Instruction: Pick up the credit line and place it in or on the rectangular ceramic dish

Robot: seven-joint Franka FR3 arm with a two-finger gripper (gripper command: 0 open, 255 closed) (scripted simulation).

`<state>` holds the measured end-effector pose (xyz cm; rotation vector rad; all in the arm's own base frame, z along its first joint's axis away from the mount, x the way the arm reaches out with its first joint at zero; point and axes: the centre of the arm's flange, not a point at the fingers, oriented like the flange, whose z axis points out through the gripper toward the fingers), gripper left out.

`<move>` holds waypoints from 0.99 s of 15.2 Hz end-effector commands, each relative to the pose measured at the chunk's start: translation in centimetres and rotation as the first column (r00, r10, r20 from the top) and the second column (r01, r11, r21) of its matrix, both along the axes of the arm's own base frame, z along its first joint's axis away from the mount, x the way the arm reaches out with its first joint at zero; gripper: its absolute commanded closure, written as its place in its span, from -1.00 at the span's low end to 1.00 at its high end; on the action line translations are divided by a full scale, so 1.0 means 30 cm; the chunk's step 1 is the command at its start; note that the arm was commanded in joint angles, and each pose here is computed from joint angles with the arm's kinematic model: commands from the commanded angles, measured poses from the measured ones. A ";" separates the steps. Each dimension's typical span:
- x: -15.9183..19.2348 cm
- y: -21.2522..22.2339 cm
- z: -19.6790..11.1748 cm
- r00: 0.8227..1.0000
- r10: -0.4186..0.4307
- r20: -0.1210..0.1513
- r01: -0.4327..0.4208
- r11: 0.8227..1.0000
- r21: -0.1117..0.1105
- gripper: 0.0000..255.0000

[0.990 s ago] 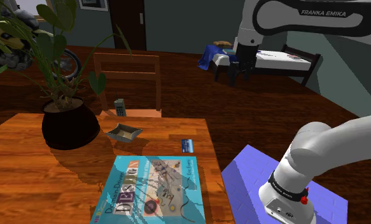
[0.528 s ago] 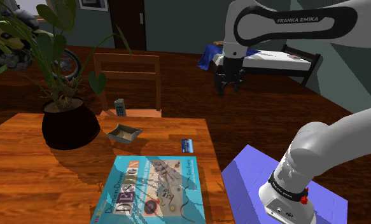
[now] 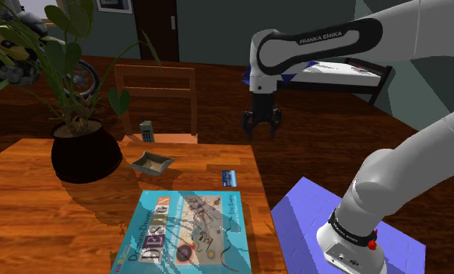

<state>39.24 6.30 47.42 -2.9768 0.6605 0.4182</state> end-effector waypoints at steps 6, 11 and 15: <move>0.124 0.146 -0.245 0.974 -0.165 -0.158 0.180 0.980 0.086 -1.00; 0.197 0.249 -0.412 0.926 -0.263 -0.271 0.305 0.944 0.127 -1.00; 0.168 0.275 -0.471 0.926 -0.263 -0.271 0.305 0.944 0.127 -1.00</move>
